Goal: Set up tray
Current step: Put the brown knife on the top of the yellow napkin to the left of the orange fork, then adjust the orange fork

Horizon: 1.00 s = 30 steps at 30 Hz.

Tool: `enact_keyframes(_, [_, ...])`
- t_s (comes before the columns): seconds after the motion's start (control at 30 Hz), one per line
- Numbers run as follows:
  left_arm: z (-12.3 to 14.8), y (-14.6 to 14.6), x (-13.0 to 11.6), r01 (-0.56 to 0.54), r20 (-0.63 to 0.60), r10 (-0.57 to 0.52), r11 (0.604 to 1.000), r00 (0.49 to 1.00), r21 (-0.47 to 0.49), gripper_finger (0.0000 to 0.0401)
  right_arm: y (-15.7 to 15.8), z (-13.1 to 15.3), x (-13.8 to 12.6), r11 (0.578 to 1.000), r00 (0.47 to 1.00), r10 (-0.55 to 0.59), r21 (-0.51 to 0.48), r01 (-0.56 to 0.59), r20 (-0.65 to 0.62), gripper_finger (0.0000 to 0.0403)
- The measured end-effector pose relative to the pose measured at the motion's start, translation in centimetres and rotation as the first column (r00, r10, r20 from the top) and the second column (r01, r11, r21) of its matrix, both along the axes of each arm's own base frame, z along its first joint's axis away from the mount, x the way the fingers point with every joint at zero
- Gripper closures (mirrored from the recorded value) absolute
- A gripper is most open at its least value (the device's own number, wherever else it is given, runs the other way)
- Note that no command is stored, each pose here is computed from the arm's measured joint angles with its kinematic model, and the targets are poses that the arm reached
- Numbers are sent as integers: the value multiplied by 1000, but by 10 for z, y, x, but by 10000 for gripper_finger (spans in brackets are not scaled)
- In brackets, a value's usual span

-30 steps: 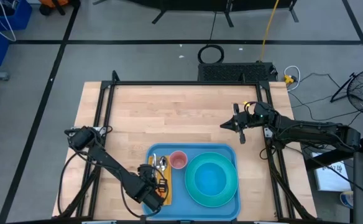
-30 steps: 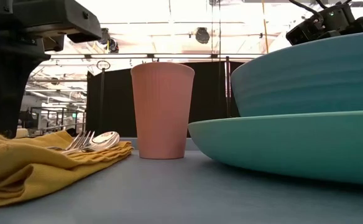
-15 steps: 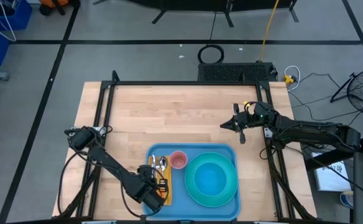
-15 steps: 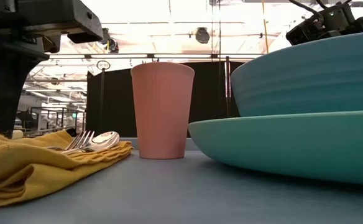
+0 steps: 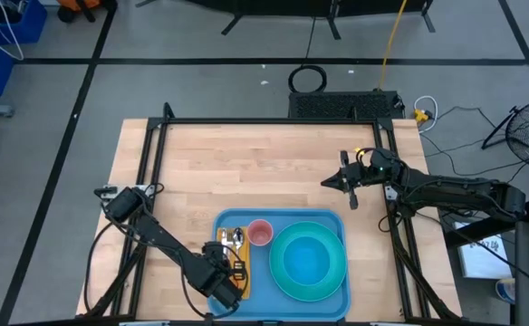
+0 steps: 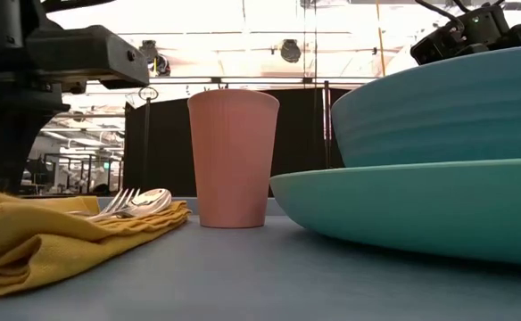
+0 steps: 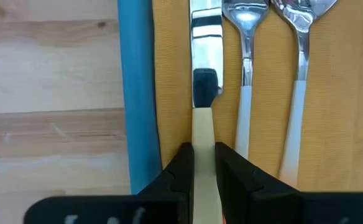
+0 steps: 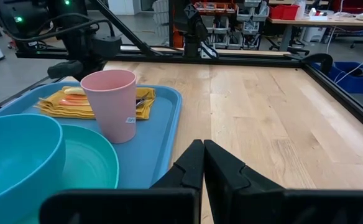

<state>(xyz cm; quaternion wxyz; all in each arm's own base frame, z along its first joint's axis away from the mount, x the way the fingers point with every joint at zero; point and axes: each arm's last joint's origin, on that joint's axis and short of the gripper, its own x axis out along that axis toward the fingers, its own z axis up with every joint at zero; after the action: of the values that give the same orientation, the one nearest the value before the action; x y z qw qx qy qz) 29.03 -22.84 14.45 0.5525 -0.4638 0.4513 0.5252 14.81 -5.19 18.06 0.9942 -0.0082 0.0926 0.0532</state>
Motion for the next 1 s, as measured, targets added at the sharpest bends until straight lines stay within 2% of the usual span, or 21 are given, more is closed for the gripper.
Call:
enact_keyframes(0.3, [-1, 0, 0, 2, 17, -2, 1000, 1000, 17, 356, 0, 0, 0, 1000, 1000, 0, 0, 0, 0, 399])
enact_keyframes(0.53, [-1, 1, 0, 14, 11, -15, 999, 1000, 30, 240, 0, 0, 0, 1000, 1000, 0, 0, 0, 0, 399])
enact_keyframes(0.67, [2, 2, -1, 44, -36, -42, 997, 998, 61, 202, 0, 0, 0, 1000, 1000, 0, 0, 0, 0, 399])
enact_keyframes(0.8, [8, 3, -3, 72, -80, -67, 995, 995, 69, 193, 0, 0, 0, 1000, 1000, 1, 0, -1, 0, 399])
enact_keyframes(1.0, [12, 4, -4, 105, -108, -94, 990, 990, 92, 201, 0, 0, 0, 1000, 1000, 1, 0, -1, 0, 399])
